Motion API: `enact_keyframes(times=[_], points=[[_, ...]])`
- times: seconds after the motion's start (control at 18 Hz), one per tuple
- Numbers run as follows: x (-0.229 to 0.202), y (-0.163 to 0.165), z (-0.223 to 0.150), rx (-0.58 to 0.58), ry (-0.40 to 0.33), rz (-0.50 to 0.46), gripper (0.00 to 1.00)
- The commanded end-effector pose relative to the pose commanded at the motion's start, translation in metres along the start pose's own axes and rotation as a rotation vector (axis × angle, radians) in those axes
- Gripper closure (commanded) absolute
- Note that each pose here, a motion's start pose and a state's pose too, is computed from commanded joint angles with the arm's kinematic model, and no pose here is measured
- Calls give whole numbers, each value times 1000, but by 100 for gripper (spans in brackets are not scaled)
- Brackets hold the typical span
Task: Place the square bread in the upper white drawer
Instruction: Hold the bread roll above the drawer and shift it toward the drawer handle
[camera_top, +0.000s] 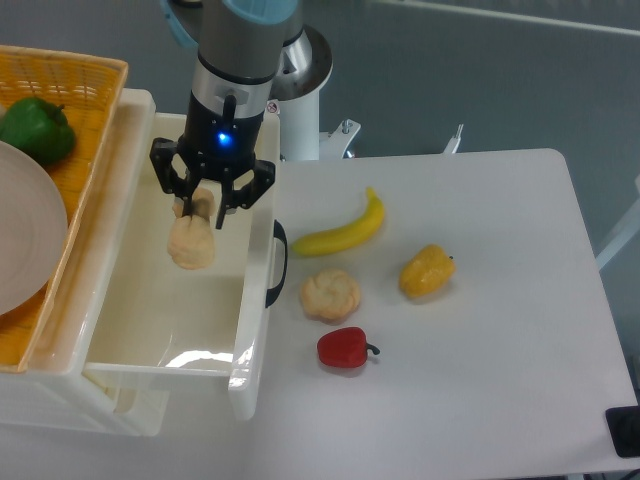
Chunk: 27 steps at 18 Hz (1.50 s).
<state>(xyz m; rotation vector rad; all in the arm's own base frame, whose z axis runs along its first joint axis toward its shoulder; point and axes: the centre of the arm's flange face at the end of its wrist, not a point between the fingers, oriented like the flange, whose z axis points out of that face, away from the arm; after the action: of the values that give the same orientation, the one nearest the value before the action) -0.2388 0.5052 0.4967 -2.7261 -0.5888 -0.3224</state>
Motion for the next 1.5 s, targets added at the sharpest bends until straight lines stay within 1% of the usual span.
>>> enact_keyframes(times=[0.22, 0.28, 0.44, 0.56, 0.61, 0.72, 0.83, 0.94, 1.17, 1.39, 1.5], points=[[2, 0, 1, -2, 0, 4, 50], [2, 0, 1, -2, 0, 6, 46], [1, -1, 2, -1, -4, 12, 26], [2, -1, 1, 3, -5, 14, 18], [2, -1, 0, 4, -7, 15, 10], [1, -1, 0, 2, -12, 15, 8], [0, 0, -2, 0, -33, 15, 0], [-1, 1, -6, 1, -59, 16, 0], [-7, 0, -5, -5, -88, 14, 0], [-12, -6, -11, 29, -114, 20, 0], [-15, -6, -12, 27, -127, 20, 0]])
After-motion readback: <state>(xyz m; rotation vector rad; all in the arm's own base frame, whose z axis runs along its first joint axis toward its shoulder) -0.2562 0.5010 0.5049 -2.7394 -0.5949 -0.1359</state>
